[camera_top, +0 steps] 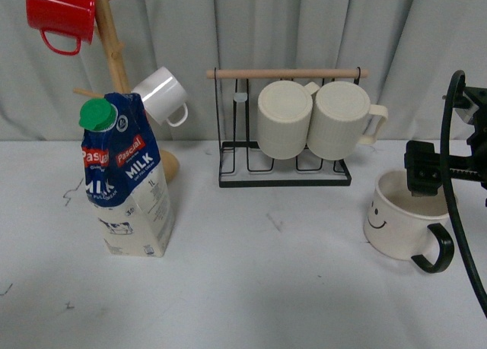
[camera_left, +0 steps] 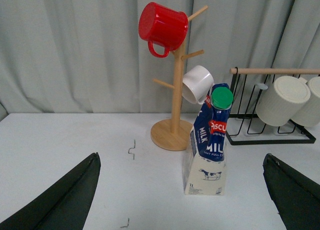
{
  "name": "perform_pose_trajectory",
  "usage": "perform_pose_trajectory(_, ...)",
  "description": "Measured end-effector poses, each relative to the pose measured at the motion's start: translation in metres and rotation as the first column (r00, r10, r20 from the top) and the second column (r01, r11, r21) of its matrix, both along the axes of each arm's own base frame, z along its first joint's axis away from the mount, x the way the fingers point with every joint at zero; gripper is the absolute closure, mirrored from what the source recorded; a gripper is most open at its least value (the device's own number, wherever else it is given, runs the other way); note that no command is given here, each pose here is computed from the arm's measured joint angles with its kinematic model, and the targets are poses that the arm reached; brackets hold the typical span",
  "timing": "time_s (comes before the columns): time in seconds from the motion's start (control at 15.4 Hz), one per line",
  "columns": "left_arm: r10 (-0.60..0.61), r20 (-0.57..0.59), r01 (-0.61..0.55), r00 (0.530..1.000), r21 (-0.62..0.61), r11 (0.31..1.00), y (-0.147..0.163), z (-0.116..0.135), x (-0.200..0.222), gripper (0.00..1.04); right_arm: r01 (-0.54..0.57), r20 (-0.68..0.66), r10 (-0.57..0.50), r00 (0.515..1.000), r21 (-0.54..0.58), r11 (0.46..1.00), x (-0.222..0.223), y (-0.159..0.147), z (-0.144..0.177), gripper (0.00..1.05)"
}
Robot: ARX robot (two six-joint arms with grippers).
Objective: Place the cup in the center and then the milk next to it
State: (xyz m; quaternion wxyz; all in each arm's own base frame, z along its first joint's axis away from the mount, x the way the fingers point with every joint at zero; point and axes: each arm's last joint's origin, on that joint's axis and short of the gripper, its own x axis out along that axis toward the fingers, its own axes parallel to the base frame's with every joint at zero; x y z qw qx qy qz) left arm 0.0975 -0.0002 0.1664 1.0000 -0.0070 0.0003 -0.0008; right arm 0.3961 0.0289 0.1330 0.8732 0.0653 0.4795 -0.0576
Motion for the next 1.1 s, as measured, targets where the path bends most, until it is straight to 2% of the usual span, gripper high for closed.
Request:
perform_pose_trajectory(0.06,0.0,0.0,0.0,1.0,0.0,1.0,0.0,0.0,0.0,0.07,0.003,-0.004,-0.003,1.0,-0.001,1.0,0.005,0.0,-0.003,0.12)
perform_pose_trajectory(0.19,0.0,0.0,0.0,1.0,0.0,1.0,0.0,0.0,0.0,0.07,0.014,-0.036,-0.014,0.999,0.01,1.0,0.013,0.002,-0.013,0.41)
perform_pose_trajectory(0.39,0.0,0.0,0.0,1.0,0.0,1.0,0.0,0.0,0.0,0.07,0.017,-0.058,-0.016,0.998,0.018,1.0,0.018,0.007,-0.018,0.74)
perform_pose_trajectory(0.45,0.0,0.0,0.0,1.0,0.0,1.0,0.0,0.0,0.0,0.07,0.021,-0.056,-0.02,0.998,0.019,1.0,0.019,0.008,-0.019,0.89)
perform_pose_trajectory(0.52,0.0,0.0,0.0,1.0,0.0,1.0,0.0,0.0,0.0,0.07,0.024,-0.062,-0.023,0.998,0.022,0.999,0.019,0.008,-0.019,0.98)
perform_pose_trajectory(0.58,0.0,0.0,0.0,1.0,0.0,1.0,0.0,0.0,0.0,0.07,0.027,-0.06,-0.025,0.998,0.035,0.999,0.019,0.008,-0.018,1.02)
perform_pose_trajectory(0.84,0.0,0.0,0.0,1.0,0.0,1.0,0.0,0.0,0.0,0.07,0.028,-0.035,-0.023,0.999,0.126,0.992,0.0,0.019,0.0,1.02)
perform_pose_trajectory(0.97,0.0,0.0,0.0,1.0,0.0,1.0,0.0,0.0,0.0,0.07,0.031,0.028,-0.036,0.999,0.183,0.983,-0.007,0.034,0.021,1.02)
perform_pose_trajectory(1.1,0.0,0.0,0.0,1.0,0.0,1.0,0.0,0.0,0.0,0.07,0.044,0.025,-0.051,0.998,0.23,0.972,-0.013,0.054,0.025,1.02)
